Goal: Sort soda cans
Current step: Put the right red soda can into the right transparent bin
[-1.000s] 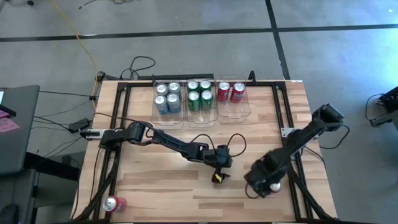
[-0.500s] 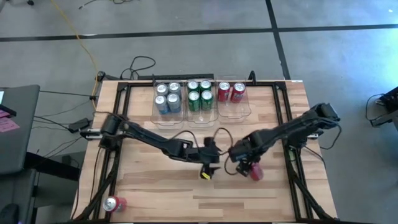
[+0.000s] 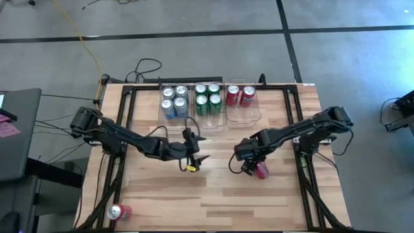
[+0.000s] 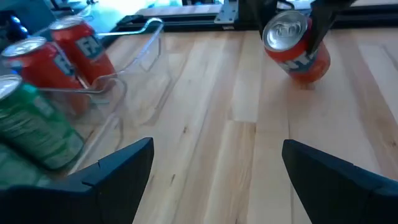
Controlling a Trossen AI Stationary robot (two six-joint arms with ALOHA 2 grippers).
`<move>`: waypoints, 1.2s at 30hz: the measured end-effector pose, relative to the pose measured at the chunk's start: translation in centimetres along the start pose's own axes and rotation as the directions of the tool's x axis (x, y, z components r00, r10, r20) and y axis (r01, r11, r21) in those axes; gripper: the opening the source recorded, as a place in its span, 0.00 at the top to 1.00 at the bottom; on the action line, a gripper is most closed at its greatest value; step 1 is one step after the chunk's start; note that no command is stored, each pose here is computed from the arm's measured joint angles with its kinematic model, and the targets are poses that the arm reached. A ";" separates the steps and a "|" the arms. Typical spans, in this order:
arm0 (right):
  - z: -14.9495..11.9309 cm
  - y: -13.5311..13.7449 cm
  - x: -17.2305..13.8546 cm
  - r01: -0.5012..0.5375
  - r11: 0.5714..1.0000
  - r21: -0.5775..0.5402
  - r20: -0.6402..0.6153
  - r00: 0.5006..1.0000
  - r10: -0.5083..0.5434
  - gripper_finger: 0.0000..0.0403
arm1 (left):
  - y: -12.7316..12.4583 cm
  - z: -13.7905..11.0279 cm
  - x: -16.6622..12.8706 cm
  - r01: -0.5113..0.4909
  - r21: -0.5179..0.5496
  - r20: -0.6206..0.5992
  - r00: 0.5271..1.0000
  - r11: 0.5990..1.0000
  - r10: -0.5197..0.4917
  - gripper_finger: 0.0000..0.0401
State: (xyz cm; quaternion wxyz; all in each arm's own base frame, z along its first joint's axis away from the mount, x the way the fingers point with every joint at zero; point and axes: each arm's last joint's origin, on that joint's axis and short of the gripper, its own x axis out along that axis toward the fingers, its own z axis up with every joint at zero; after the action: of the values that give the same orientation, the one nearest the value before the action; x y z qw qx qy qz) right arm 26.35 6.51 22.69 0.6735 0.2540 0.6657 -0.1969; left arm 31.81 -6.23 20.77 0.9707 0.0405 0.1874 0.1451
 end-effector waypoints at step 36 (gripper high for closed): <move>-0.2 -6.4 -11.1 -0.036 0.999 0.010 0.592 0.806 0.024 0.18 | 1.1 -1.0 -0.3 -0.059 -0.011 -0.040 0.998 0.998 0.058 0.12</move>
State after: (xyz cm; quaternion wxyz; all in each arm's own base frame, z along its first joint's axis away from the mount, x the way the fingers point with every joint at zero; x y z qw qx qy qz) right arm 21.92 0.79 33.24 0.8476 0.1975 0.4168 -0.2623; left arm 30.91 -5.22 20.08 0.9623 0.0372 0.2044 0.1753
